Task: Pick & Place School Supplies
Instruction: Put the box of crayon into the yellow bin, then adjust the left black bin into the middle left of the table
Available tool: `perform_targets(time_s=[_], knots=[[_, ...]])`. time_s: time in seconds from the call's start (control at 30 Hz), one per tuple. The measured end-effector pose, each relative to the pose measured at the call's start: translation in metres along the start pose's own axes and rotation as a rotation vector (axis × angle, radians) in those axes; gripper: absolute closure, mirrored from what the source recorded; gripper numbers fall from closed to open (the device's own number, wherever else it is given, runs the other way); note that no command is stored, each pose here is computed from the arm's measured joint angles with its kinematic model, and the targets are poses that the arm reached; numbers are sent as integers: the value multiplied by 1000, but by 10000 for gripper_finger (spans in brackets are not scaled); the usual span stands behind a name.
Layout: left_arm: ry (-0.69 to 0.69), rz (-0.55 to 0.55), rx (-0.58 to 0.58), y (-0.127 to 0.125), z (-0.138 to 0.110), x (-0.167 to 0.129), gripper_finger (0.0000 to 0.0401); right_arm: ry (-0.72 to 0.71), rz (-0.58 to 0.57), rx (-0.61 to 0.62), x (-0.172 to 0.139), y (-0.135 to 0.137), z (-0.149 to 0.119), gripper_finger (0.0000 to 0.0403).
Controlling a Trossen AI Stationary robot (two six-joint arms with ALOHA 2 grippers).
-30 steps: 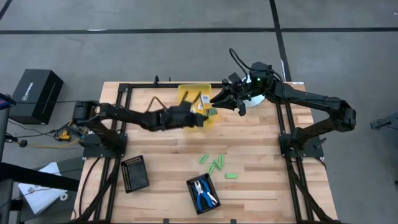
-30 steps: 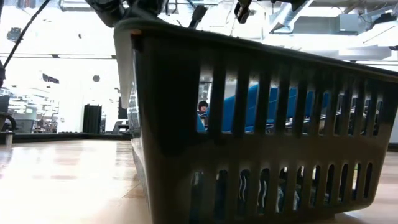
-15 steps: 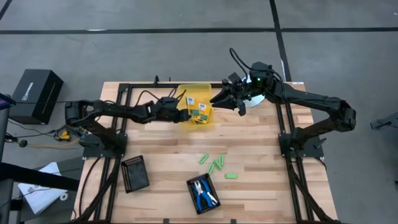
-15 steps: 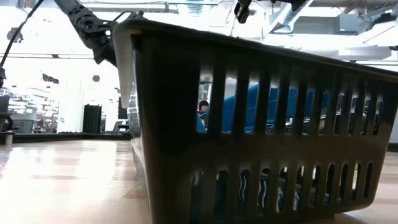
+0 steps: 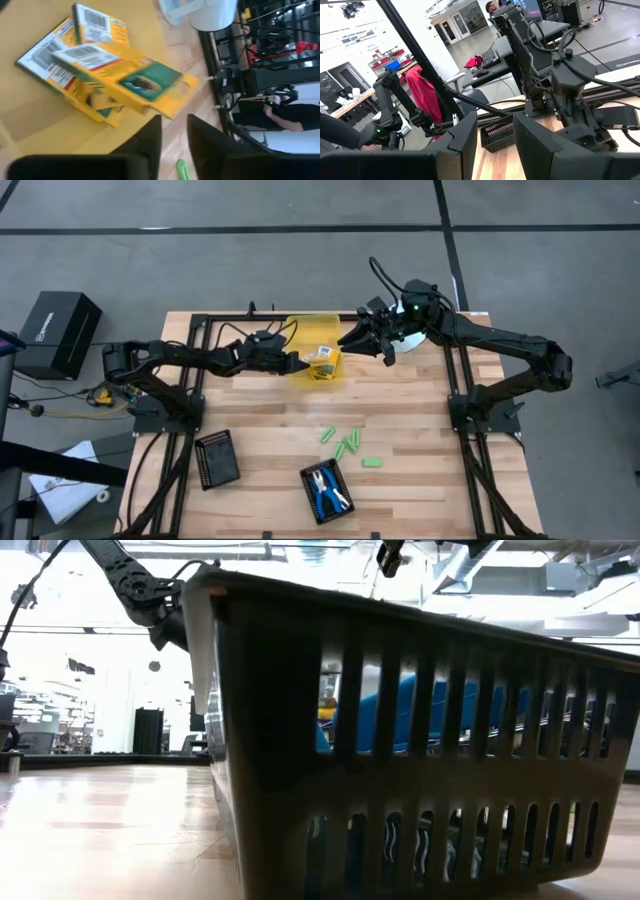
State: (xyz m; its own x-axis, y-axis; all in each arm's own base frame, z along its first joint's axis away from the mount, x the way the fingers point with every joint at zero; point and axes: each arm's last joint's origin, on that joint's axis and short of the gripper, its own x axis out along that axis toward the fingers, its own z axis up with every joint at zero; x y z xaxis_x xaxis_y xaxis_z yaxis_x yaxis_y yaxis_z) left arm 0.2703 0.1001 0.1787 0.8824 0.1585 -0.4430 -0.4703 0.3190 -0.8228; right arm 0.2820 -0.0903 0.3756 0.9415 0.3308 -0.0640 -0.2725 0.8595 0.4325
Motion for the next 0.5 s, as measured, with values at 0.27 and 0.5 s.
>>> perform_targets(time_s=[0.27, 0.5], knots=[[-16, -87, -22, -12, 2, -5, 206, 0, 0, 0, 0, 0, 0, 285], [-86, -362, -31, -55, 1, -33, 170, 9, 17, 42, 0, 0, 0, 285]])
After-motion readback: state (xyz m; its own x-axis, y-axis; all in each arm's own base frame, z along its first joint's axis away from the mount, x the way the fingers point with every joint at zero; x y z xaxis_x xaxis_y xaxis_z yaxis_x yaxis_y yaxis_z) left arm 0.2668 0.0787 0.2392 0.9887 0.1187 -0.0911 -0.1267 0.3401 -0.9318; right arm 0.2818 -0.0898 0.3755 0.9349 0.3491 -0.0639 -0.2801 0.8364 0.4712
